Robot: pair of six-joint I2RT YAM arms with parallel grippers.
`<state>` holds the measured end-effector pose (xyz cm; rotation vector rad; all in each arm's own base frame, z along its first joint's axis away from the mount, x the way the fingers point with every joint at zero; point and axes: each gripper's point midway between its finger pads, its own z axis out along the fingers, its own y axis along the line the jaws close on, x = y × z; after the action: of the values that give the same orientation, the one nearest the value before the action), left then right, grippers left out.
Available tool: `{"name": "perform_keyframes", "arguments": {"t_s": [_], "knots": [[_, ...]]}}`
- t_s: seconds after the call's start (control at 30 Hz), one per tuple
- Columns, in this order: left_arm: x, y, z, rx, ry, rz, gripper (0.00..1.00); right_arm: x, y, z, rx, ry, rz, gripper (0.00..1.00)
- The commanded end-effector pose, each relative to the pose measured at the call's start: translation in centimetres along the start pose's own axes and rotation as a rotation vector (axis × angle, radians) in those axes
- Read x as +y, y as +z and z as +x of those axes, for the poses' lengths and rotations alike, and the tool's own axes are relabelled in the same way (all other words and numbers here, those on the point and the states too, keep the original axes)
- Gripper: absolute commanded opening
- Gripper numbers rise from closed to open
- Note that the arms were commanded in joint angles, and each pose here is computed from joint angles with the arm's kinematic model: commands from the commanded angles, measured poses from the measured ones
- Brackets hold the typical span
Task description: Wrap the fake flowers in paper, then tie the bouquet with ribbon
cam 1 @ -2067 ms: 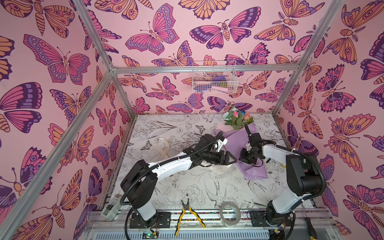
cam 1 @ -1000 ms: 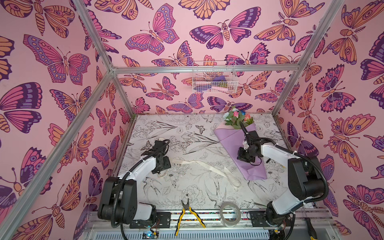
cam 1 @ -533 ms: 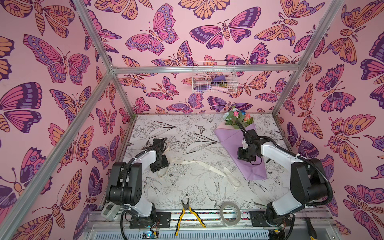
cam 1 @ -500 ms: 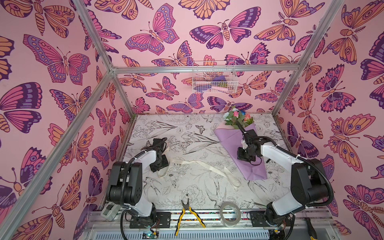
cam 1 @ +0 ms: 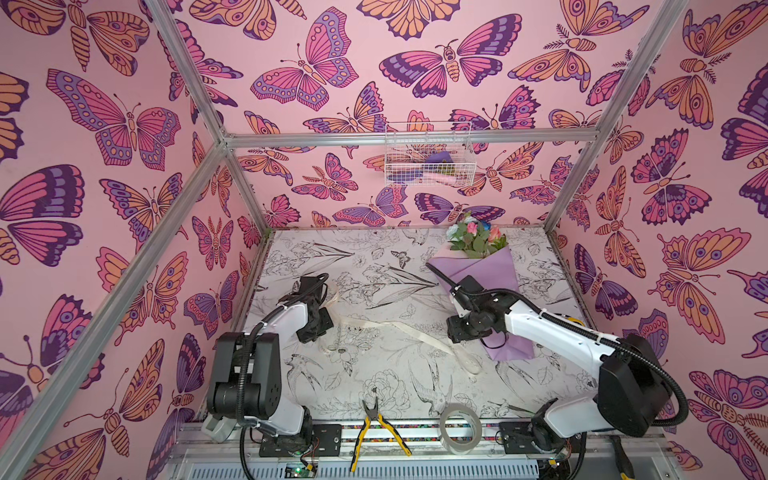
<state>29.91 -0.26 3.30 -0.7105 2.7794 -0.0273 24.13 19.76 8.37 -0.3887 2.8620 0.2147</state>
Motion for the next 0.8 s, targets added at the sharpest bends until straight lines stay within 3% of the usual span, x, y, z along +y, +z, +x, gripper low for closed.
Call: {"name": "perform_keyframes", "arguments": {"t_s": [0.0, 0.13, 0.2, 0.4, 0.57, 0.77], "knots": [[1.0, -0.6, -0.4, -0.030, -0.030, -0.005, 0.00, 0.9, 1.3, 3.4, 0.111, -0.069, 0.025, 0.70], [2.0, -2.0, -1.9, -0.080, -0.059, -0.001, 0.00, 1.4, 3.0, 5.3, 0.170, -0.091, 0.049, 0.70], [2.8, -3.2, -3.1, -0.118, -0.069, -0.009, 0.00, 0.4, 4.4, 6.0, 0.212, -0.074, 0.112, 0.64], [7.4, -9.1, -8.3, -0.288, -0.139, -0.108, 0.00, -2.1, 5.3, 5.2, 0.214, -0.045, 0.288, 0.28], [12.7, -17.7, -14.0, -0.522, -0.210, -0.312, 0.00, -2.6, 3.4, 3.3, 0.144, -0.009, 0.315, 0.09], [16.1, -28.2, -19.3, -0.768, -0.214, -0.563, 0.00, -3.9, 0.7, 2.0, 0.076, 0.098, 0.313, 0.05]]}}
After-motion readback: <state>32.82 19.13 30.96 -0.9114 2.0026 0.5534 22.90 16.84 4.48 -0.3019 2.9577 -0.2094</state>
